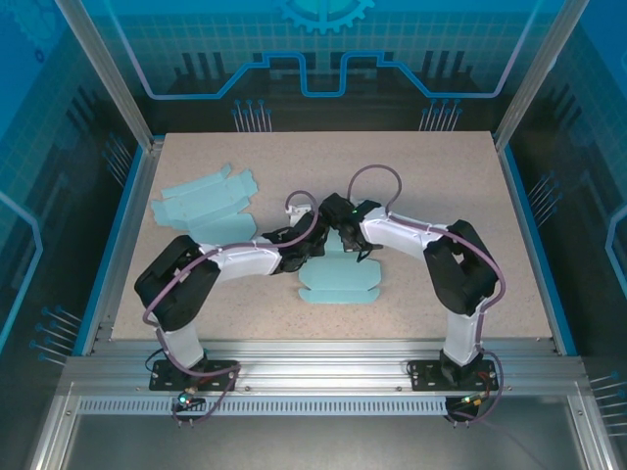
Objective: Fold the paper box
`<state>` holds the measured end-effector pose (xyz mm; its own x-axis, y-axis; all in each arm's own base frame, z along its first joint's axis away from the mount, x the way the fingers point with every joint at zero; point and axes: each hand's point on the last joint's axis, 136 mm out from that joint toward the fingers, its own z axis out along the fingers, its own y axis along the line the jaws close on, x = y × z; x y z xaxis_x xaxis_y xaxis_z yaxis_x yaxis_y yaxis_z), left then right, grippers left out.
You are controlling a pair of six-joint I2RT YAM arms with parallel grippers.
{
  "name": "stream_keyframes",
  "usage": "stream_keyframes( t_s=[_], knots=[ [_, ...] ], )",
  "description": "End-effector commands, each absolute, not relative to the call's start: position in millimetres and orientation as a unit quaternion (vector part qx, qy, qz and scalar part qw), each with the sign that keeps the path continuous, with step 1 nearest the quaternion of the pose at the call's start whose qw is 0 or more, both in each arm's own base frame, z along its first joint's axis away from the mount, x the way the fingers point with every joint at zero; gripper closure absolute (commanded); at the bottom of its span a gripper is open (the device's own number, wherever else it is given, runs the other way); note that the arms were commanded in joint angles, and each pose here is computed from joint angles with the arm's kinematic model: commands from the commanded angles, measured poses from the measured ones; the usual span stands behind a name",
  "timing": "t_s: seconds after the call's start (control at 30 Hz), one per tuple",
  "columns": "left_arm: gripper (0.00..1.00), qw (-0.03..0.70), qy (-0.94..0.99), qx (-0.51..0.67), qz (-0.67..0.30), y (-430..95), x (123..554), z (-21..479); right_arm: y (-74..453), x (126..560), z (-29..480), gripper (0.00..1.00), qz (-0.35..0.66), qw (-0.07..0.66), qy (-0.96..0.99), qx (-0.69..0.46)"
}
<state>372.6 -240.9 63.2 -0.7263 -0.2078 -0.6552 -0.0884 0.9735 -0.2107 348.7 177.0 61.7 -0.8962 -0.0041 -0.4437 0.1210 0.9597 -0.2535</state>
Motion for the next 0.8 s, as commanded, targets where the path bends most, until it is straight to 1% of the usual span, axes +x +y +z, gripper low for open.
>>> stream_keyframes(
  t_s=[0.0, 0.23, 0.33, 0.37, 0.4, 0.47, 0.53, 0.63, 0.77],
  knots=[
    [1.00, 0.413, 0.893, -0.177, 0.023, -190, 400, 79, 145, 316, 55, 0.92, -0.242, 0.174, 0.954, 0.003],
    [1.00, 0.411, 0.888, -0.199, 0.056, -182, 402, 82, 149, 310, 53, 0.93, -0.226, 0.172, 0.959, 0.016],
    [1.00, 0.409, 0.890, -0.195, 0.048, -184, 402, 81, 149, 309, 53, 0.92, -0.222, 0.172, 0.960, 0.017],
    [0.99, 0.406, 0.894, -0.186, 0.034, -189, 402, 80, 148, 310, 53, 0.92, -0.223, 0.172, 0.959, 0.016],
    [0.95, 0.403, 0.898, -0.177, 0.013, -196, 401, 78, 149, 311, 53, 0.92, -0.223, 0.171, 0.960, 0.015],
    [0.83, 0.399, 0.903, -0.153, -0.035, -211, 399, 80, 148, 314, 53, 0.92, -0.226, 0.169, 0.959, 0.014],
    [0.75, 0.392, 0.907, -0.136, -0.070, -220, 394, 81, 147, 316, 50, 0.92, -0.227, 0.162, 0.960, 0.013],
    [0.66, 0.384, 0.910, -0.124, -0.098, -226, 386, 86, 148, 317, 46, 0.93, -0.222, 0.152, 0.963, 0.010],
    [0.59, 0.380, 0.909, -0.114, -0.126, -229, 376, 96, 148, 317, 44, 0.93, -0.223, 0.141, 0.965, 0.002]
  ],
)
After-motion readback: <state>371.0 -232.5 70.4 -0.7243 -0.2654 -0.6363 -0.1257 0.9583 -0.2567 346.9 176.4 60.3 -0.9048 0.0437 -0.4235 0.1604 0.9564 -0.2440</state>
